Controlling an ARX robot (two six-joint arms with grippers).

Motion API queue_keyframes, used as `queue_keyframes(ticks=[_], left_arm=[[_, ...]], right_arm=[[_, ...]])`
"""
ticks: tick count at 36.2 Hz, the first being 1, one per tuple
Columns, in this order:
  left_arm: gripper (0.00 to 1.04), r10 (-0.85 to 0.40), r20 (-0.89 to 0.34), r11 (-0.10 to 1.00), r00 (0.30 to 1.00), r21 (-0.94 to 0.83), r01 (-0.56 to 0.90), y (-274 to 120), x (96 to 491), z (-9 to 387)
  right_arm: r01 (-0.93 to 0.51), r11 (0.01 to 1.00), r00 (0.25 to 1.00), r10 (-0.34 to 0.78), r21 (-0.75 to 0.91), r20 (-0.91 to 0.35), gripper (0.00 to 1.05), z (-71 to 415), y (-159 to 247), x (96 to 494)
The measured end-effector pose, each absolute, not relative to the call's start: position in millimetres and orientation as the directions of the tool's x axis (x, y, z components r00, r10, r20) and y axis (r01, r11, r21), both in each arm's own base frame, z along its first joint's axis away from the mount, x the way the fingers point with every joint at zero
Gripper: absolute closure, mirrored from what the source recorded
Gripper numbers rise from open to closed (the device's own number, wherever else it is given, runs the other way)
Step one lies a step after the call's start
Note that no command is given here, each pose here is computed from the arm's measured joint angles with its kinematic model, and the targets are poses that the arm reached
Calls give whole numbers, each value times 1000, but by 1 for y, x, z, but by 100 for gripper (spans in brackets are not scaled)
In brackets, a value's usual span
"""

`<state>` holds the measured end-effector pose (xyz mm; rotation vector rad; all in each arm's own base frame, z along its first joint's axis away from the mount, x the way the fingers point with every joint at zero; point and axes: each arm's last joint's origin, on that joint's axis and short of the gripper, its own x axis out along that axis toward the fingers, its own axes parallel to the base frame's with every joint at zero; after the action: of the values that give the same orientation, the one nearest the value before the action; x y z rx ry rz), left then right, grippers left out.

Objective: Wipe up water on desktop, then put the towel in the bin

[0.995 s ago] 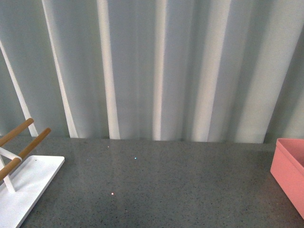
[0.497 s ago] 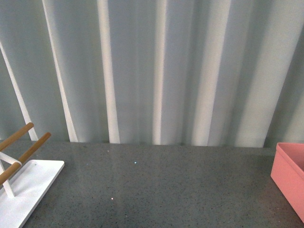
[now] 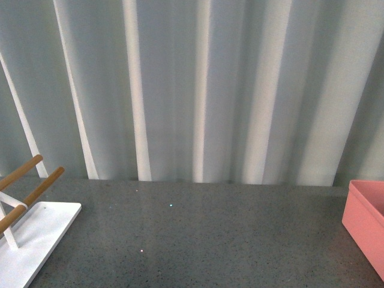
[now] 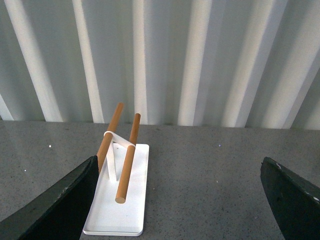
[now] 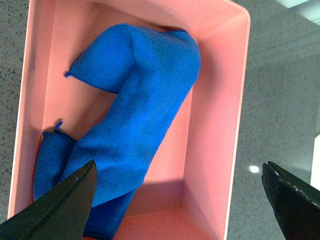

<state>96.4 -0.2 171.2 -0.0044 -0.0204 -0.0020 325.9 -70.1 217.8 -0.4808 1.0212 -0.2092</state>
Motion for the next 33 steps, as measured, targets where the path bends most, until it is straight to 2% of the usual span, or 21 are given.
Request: queue_keyframes(ticks=[1,3,4,6,8,10,12,18,33], left_arm=[[7,-2,20,1000,1000,-4,2,0,96,171],[7,-2,20,1000,1000,-4,2,0,96,171],[7,0,20,1000,1000,-4,0,0,96,171],[7,-2,20,1000,1000,-4,2,0,96,171],[7,-2,20,1000,1000,-4,2,0,96,171],[7,-2,20,1000,1000,-4,2,0,96,171],[7,-2,20,1000,1000,-4,2,0,96,171],[7,-2,20,1000,1000,-4,2,0,96,171],[7,-2,20,1000,1000,-4,2,0,96,171]], right_arm=[[-54,877,514,-385,-477,-766,7,218,-70,326],[3,944,711,-234,-329,-663,16,207,-70,325],[8,974,800,-142,-226,-582,21,200,-67,321],[-6,995,927,-32,-100,-373,33,185,-57,303],[-8,998,982,-4,-68,-188,44,186,-48,287],[-2,999,999,0,-54,-37,56,197,-40,270],[0,999,1000,1,-43,16,69,200,-34,255],[-2,1000,1000,2,-24,-19,100,183,-22,223],[-8,1000,1000,8,-21,4,101,168,0,168]])
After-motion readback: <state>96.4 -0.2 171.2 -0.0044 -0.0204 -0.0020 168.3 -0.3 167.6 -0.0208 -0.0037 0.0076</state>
